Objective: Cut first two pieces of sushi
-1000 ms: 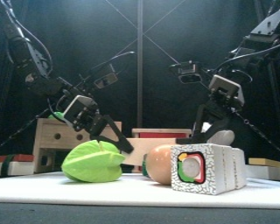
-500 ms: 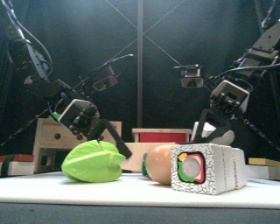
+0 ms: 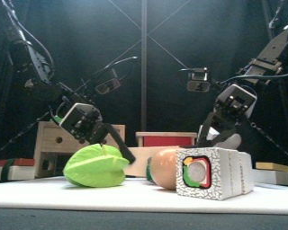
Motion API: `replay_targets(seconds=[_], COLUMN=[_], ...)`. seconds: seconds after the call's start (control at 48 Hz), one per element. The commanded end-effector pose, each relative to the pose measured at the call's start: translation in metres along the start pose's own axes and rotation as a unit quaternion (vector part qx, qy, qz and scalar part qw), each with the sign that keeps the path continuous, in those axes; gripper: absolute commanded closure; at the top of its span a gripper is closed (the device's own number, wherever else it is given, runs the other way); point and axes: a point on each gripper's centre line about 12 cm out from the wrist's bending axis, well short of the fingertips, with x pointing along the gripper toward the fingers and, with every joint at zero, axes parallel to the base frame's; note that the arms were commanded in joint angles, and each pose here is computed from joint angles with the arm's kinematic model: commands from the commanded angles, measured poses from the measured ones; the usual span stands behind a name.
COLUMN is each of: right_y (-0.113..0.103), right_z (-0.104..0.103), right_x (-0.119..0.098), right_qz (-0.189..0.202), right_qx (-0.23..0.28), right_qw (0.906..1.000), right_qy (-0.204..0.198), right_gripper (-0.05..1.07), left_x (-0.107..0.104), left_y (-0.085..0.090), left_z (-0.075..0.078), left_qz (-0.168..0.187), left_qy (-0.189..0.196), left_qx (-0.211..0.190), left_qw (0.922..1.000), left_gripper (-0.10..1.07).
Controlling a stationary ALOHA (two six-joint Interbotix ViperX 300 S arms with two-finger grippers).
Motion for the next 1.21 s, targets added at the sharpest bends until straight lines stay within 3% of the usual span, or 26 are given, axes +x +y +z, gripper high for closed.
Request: replay_targets(seconds=[0.0,0.333,0.958,1.188], right_y=[-0.008,-0.007,0.019,0.011], right_z=[-0.004,-0.025,-0.007,-0.007], right_x=[0.000,0.020,0.011,0.010], right_qz=[-0.012,-0.013,-0.023,-0.054], right_qx=[0.017,0.025,0.010,0.016], right_qw=[0.9998,0.9983,0.9993,0.9978], right_qy=[0.006,0.052,0.029,0.034], right_gripper=[0.64,0.64,0.64,0.64], left_x=[0.000,0.004,0.005,0.005], left_y=[-0.005,-0.005,-0.010,-0.007], left_z=[-0.008,-0.017,-0.019,-0.020], left_qz=[-0.008,-0.005,-0.007,-0.004], left_qy=[0.014,0.026,0.031,0.032], left_qx=[0.005,-0.006,-0.013,-0.014], left_qw=[0.9999,0.9996,0.9994,0.9994], left_gripper=[0.62,0.62,0.62,0.62])
